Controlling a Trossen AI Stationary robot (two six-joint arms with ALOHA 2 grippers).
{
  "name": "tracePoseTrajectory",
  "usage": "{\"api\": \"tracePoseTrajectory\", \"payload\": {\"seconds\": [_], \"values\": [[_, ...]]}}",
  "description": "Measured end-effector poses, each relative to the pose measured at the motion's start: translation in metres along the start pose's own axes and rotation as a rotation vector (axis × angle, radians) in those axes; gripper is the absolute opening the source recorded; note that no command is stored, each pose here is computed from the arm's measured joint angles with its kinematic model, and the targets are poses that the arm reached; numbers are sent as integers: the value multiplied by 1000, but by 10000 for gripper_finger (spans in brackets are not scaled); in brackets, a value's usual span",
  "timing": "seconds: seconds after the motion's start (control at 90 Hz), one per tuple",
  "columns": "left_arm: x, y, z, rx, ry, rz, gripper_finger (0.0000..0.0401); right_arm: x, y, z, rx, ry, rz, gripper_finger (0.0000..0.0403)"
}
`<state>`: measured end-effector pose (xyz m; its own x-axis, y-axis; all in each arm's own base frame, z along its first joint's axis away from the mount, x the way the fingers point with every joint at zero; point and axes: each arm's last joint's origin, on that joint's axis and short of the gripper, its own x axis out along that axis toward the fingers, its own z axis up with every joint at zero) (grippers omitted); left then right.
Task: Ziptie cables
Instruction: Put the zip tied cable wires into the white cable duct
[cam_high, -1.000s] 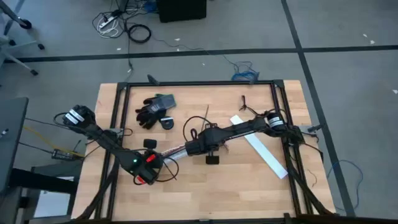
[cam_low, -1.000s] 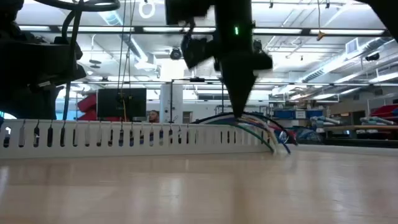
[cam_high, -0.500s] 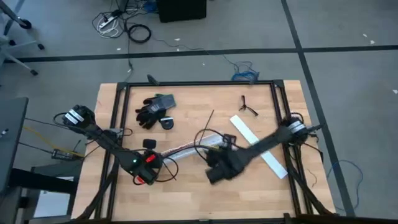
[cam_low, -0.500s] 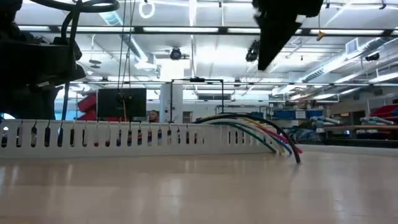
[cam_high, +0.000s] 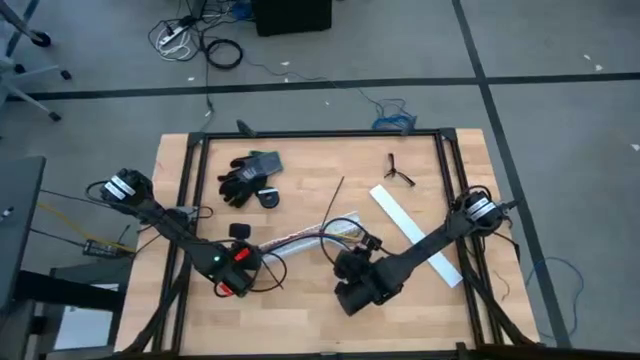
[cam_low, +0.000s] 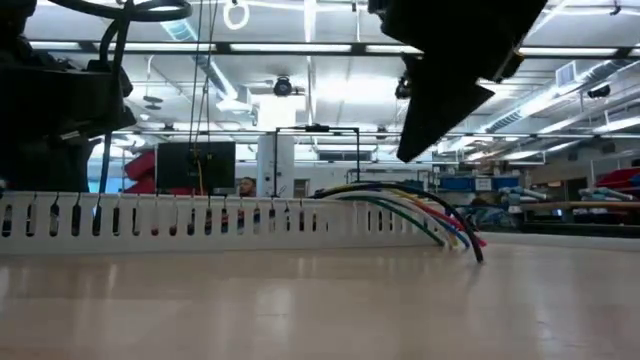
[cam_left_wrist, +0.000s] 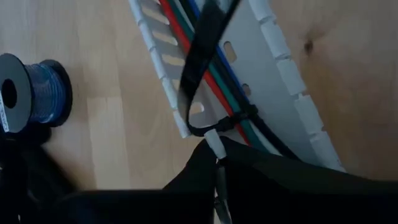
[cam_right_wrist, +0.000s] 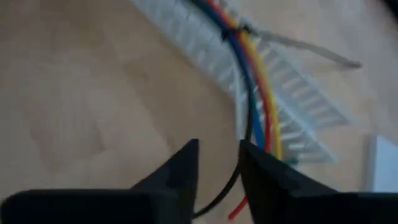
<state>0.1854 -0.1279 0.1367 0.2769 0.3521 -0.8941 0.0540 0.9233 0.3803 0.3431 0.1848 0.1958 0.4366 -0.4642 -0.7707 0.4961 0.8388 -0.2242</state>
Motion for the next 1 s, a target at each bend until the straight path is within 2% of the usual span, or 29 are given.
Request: {"api": "tracePoseTrajectory", "payload": {"seconds": [0.211, 0.311, 0.389, 0.633, 0.756, 0.9, 1.0], "values": [[0, 0, 0, -1, -1, 0, 1, 5, -6, 3, 71, 27, -21, 289], [0, 0, 0, 1, -1, 0, 1, 7, -9, 3, 75, 51, -35, 327], [0, 0, 0, 4, -1, 0, 1, 11, -13, 0, 78, 71, -55, 342], [0, 0, 0, 16, -3, 2, 1, 44, -30, -20, 112, 131, -133, 340], [0, 0, 0, 20, -3, 2, 1, 60, -34, -24, 155, 122, -117, 326], [0, 0, 0, 21, -3, 2, 1, 73, -41, -28, 186, 116, -111, 290], [0, 0, 0, 21, -3, 2, 1, 79, -46, -27, 203, 124, -124, 241]]}}
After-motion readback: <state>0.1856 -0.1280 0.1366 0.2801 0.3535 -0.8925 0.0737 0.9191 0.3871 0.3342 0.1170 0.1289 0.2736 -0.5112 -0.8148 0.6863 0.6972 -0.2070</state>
